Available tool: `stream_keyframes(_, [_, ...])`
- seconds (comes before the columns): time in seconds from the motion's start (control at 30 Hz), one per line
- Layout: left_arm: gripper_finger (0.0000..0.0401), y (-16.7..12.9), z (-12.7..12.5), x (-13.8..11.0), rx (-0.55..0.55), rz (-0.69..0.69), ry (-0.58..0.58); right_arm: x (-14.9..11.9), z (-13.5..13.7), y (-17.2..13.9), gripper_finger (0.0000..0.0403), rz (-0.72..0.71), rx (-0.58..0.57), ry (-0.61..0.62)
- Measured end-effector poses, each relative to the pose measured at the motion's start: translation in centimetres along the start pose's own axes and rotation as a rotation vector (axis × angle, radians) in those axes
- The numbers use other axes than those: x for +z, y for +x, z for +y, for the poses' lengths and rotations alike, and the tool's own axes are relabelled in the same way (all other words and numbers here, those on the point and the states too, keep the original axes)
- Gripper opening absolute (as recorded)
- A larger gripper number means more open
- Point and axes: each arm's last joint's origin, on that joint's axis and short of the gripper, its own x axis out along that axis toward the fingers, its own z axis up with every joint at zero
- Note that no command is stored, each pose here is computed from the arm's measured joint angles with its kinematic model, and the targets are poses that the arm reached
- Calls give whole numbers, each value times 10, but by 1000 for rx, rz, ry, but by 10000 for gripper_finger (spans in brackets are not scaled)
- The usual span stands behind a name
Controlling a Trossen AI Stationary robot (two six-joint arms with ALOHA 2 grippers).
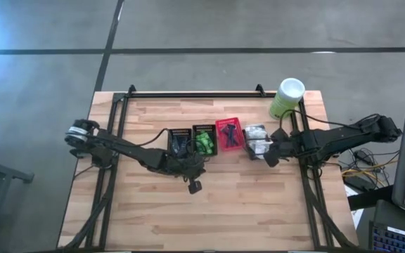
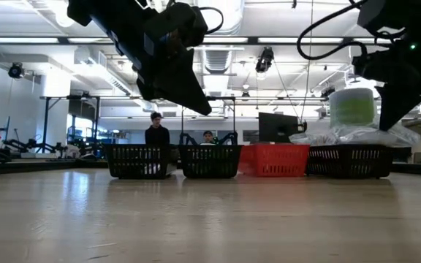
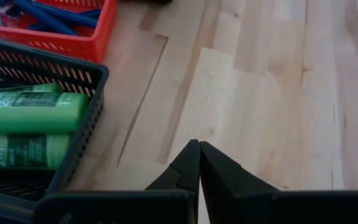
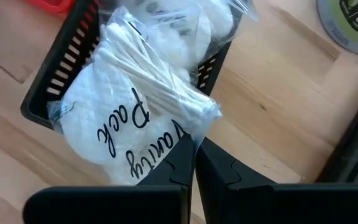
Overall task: Pick & Place Travel size toiletries
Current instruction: Put the white cotton pack into the right black basket
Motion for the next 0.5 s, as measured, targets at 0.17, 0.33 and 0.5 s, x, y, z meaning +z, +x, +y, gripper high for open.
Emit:
stream_keyframes(0.17, [12, 0, 1, 0, 3, -1, -3, 1, 2, 1, 8, -18, 28, -8])
stream_keyframes(0.33, [12, 0, 1, 1, 4, -1, -5, 9, 8, -3, 8, -115, 55, -12])
stream_keyframes(0.5, [12, 0, 1, 1, 4, -1, -5, 13, 4, 2, 8, -153, -9, -50])
